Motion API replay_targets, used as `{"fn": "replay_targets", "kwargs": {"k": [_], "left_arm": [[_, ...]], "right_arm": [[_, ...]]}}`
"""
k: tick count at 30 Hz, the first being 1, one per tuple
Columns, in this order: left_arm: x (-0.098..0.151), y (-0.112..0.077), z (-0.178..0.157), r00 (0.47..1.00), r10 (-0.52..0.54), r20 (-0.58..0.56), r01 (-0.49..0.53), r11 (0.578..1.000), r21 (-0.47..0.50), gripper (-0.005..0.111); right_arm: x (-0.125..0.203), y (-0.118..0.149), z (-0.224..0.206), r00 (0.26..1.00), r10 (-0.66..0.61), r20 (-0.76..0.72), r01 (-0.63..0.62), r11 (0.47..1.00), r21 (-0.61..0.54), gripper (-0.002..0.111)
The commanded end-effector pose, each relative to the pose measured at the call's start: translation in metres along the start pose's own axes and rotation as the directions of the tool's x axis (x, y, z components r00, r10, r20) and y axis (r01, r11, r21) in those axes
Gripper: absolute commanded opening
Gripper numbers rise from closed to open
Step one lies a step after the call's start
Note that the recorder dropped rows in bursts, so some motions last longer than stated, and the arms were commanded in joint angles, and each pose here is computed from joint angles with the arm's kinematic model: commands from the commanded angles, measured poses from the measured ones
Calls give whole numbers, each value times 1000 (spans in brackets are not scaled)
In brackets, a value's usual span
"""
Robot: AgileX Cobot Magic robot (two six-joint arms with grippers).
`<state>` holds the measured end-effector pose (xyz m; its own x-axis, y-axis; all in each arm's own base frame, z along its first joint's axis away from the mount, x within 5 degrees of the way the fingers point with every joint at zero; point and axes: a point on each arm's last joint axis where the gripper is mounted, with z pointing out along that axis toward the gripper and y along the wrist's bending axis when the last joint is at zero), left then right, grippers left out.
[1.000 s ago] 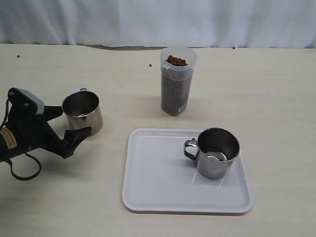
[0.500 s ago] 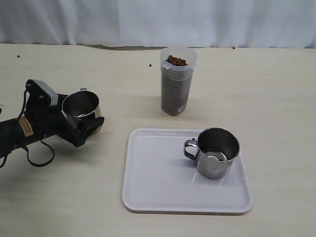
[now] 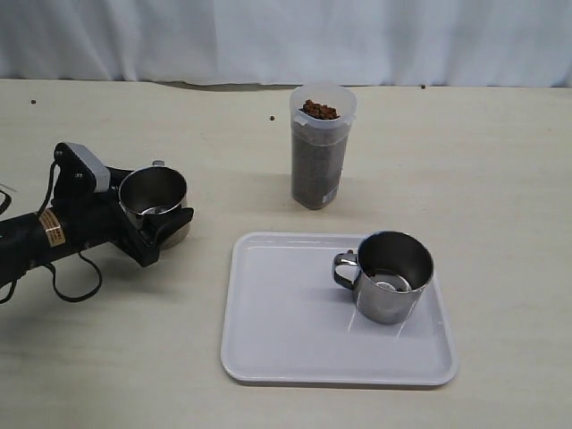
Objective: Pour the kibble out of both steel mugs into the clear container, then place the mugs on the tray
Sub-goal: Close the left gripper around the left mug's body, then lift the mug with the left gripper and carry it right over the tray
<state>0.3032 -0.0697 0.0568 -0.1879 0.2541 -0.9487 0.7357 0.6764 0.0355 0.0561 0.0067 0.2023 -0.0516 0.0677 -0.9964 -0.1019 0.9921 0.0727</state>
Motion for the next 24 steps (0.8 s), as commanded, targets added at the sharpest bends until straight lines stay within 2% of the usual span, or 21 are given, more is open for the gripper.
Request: {"fn": "replay_targets", "kwargs": {"k": [1, 3, 6, 8, 11, 14, 20, 24], "left_arm": [[-7, -4, 1, 999, 28, 30, -29, 999, 38, 0], [-11, -5, 0, 998, 46, 46, -48, 997, 54, 0], [-29, -11, -4, 991, 87, 102, -100, 986, 133, 0], [-46, -15, -10, 990, 69, 126, -92, 979, 182, 0], [-69, -16, -18, 988, 10, 156, -41, 979, 200, 0], [-85, -24, -23, 983, 49, 178, -94, 963, 252, 0], [-87, -54, -8, 988, 100, 116, -134, 930, 343, 0], [-92, -76, 2, 987, 91, 132, -136, 913, 385, 0]], "right_arm": [[0, 0, 0, 1000, 3, 12, -3, 1000, 1, 5], [0, 0, 0, 1000, 3, 12, -3, 1000, 1, 5], [0, 0, 0, 1000, 3, 12, -3, 1000, 1, 5], [0, 0, 0, 1000, 3, 12, -3, 1000, 1, 5], [0, 0, 0, 1000, 3, 12, -3, 1000, 1, 5], [0, 0, 0, 1000, 3, 12, -3, 1000, 1, 5], [0, 0, 0, 1000, 3, 12, -3, 1000, 1, 5], [0, 0, 0, 1000, 3, 12, -3, 1000, 1, 5]]}}
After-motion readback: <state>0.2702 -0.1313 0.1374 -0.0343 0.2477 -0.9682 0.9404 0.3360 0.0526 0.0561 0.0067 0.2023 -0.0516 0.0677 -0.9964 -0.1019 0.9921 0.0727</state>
